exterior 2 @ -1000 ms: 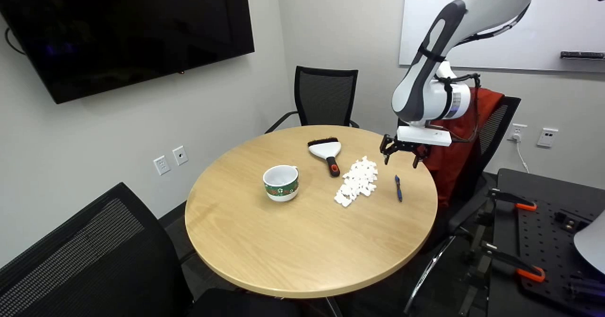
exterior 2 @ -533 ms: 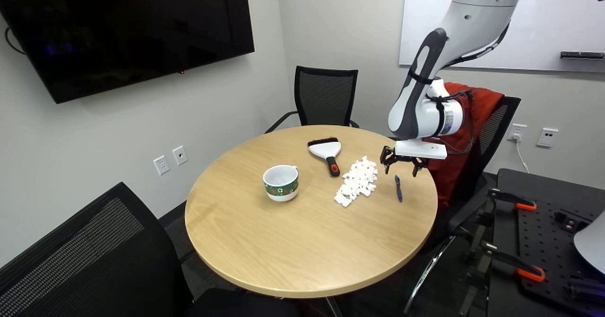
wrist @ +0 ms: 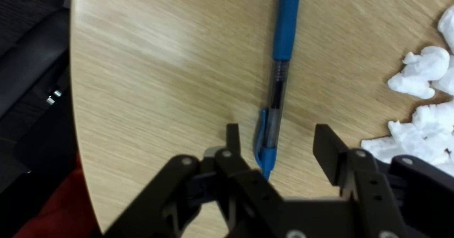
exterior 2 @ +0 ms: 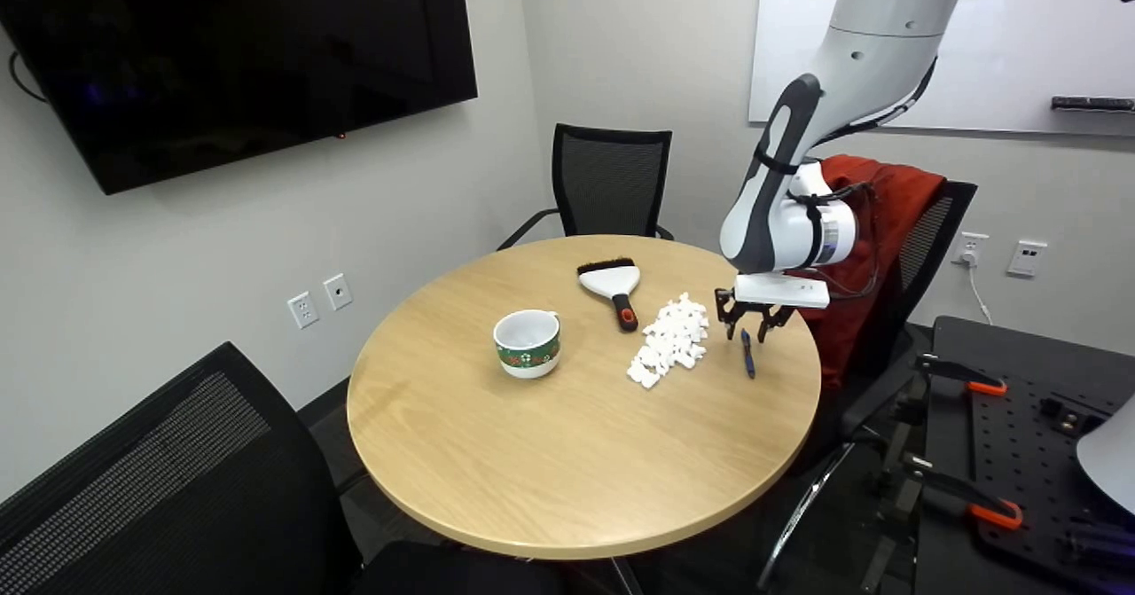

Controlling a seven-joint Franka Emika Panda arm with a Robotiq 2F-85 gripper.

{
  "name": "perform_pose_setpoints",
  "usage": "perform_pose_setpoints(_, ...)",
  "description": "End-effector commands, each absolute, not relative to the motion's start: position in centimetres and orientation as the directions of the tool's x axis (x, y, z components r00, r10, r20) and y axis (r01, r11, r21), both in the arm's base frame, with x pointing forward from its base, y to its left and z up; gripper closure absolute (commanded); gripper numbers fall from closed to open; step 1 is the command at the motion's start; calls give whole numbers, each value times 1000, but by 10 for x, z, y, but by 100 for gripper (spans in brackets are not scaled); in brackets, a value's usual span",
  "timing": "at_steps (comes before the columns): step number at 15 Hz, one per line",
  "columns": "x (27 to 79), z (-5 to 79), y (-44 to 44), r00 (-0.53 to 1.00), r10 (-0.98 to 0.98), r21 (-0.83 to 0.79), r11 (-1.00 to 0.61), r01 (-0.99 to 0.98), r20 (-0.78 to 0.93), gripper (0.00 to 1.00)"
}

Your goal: Move the pen backwards

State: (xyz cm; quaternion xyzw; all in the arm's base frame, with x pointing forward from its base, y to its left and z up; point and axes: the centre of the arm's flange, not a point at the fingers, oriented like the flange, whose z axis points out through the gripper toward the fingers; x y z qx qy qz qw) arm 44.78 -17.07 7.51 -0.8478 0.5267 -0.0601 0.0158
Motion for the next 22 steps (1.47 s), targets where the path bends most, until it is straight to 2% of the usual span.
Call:
perform_pose_setpoints(1, 453, 73, -172, 433, -894, -98, -444, -891, 111, 73)
perform_pose_setpoints(4, 454, 72, -172, 434, -894, -97, -444, -891, 113, 96)
perform_pose_setpoints(5, 454, 72, -172, 434, -894, -96, -445, -891, 113, 99)
perform_pose_setpoints(6, 455, 72, -172, 435, -893, -94, -446, -890, 118, 100)
perform_pose_setpoints(7, 455, 72, -172, 436, -892, -93, -447, -890, 119, 96)
perform_pose_setpoints(10, 454, 96, -175, 431, -891, -117, -447, -887, 142, 100)
perform_pose_setpoints(11, 453, 112, -179, 419, -894, -137, -440, -887, 158, 98)
perform_pose_setpoints(19, 482, 229, -255, 252, -918, -281, -340, -898, 305, 98)
perform_pose_setpoints(21, 477, 216, -255, 274, -909, -271, -362, -892, 314, 98)
perform_pose_setpoints(22, 477, 222, -261, 264, -910, -277, -356, -892, 319, 90)
